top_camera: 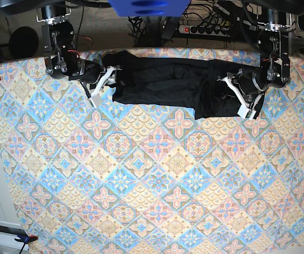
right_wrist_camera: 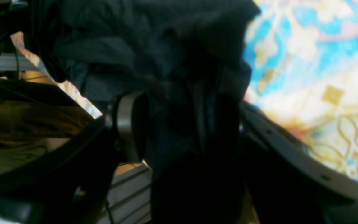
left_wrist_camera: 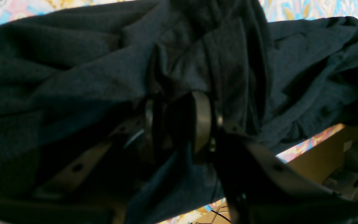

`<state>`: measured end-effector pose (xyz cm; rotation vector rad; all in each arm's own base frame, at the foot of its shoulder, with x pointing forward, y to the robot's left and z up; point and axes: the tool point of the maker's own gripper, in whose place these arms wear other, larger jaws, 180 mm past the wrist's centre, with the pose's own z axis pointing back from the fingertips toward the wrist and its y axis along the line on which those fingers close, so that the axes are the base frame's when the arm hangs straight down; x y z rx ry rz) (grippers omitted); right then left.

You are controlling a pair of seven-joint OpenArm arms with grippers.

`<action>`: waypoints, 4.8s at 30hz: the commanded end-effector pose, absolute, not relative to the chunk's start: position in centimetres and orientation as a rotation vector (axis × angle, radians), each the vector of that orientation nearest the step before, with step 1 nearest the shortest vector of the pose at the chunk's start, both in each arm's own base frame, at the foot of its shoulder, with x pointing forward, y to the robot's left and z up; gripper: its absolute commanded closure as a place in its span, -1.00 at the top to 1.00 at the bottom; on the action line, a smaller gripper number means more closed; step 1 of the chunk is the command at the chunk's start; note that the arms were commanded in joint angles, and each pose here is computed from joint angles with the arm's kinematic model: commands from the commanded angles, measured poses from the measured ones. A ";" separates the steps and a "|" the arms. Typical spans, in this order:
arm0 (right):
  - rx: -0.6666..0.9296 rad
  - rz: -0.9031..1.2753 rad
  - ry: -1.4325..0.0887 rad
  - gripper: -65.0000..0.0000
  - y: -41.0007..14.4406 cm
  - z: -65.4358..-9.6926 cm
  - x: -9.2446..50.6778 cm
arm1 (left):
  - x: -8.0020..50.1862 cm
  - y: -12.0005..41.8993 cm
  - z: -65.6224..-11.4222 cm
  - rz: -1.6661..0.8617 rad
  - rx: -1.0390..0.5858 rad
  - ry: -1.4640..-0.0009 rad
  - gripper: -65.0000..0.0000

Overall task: Layout the t-shirt on the table in an organized manner, then fold the t-shirt properly
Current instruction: 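Regrasp the strip with both grippers nearer its middle, then fold the strip end with the right gripper toward the left gripper, then press the folded end onto the shirt with the right gripper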

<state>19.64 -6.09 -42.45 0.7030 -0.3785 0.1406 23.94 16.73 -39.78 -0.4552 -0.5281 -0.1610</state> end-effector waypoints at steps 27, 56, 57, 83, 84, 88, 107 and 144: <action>0.606 0.205 -0.264 -0.91 -4.7 -45.2 18.5 | 27.3 27.6 -33.3 0.141 -0.351 -0.821 -0.56; 0.334 -0.010 -0.619 -1.00 -21.1 -37.8 30.9 | 27.0 25.6 -35.9 0.034 -0.283 -0.753 -0.56; 0.324 -0.002 -0.626 -1.00 -21.5 -37.4 31.0 | 27.0 25.3 -36.1 0.022 -0.281 -0.743 -0.56; 0.635 0.307 -0.758 -1.00 -2.7 -31.5 30.2 | 25.1 14.0 -42.6 -0.192 -0.313 -0.595 -0.56; 0.651 0.314 -0.751 -1.00 -2.0 -31.6 30.0 | 25.2 14.1 -42.9 -0.187 -0.313 -0.588 -0.56; 0.723 0.330 -0.756 -1.00 1.2 -31.1 29.7 | 25.0 14.4 -44.1 -0.163 -0.320 -0.553 -0.57; 0.838 0.406 -0.729 -1.00 7.7 -30.2 31.4 | 25.0 13.5 -44.3 -0.152 -0.340 -0.553 -0.57; 0.473 0.426 -0.960 -0.46 -0.4 -29.4 31.7 | 25.6 13.2 -43.8 -0.141 -0.353 -0.599 -0.57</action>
